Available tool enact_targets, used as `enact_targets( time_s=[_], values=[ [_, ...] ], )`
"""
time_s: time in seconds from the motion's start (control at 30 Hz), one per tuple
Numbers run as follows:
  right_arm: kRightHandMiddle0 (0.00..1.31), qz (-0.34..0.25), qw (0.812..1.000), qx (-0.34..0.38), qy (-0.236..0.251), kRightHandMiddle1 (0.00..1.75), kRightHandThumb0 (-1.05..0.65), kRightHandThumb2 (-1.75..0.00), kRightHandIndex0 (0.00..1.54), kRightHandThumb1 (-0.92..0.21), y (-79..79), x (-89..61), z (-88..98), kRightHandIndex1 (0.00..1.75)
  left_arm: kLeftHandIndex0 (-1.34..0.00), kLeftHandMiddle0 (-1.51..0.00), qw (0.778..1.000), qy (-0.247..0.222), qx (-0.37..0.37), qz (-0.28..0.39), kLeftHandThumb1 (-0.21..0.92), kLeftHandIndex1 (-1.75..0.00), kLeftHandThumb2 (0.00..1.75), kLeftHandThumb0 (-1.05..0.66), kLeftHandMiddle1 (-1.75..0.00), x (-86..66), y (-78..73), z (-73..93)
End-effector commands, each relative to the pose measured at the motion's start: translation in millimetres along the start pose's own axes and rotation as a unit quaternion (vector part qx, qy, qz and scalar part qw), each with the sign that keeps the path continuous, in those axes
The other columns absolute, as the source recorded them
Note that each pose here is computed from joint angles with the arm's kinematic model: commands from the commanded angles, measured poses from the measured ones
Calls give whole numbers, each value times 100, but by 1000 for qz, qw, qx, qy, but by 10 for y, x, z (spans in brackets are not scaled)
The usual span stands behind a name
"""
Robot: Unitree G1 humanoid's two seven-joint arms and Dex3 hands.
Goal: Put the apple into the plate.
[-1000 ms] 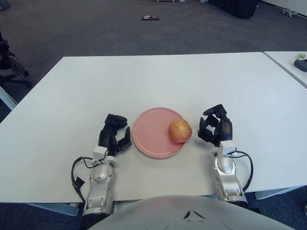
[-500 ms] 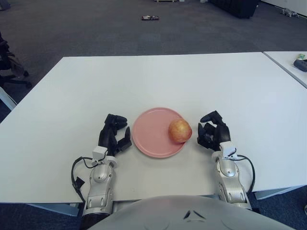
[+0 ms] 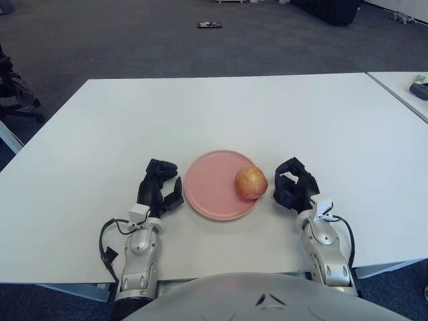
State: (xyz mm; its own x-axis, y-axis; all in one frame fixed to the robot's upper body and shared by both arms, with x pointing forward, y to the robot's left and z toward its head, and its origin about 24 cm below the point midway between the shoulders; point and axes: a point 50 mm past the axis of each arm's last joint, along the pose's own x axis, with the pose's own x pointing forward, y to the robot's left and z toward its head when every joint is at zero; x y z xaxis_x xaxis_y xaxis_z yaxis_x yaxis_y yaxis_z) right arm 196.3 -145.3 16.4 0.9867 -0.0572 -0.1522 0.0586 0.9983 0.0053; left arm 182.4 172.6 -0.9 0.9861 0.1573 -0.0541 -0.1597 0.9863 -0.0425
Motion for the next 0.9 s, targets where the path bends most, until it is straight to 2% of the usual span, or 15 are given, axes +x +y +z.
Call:
enact_targets(
  time_s=[0.0, 0.6, 0.87],
  values=[
    [44, -2, 1000, 0, 18, 175, -41, -104, 85, -54, -18, -17, -42, 172, -36, -44, 1000, 31, 1, 2, 54, -175, 100, -1, -156, -32, 28, -98],
    [48, -18, 1000, 6, 9, 175, -43, -111, 85, -49, -31, -34, -44, 175, -35, -44, 999, 34, 3, 1, 56, -175, 98, -1, -155, -42, 39, -93],
    [46, -24, 1000, 4, 7, 175, -42, -108, 86, -51, -36, -36, -37, 174, -35, -44, 999, 35, 3, 0, 56, -175, 98, -1, -155, -42, 42, -89]
  ],
)
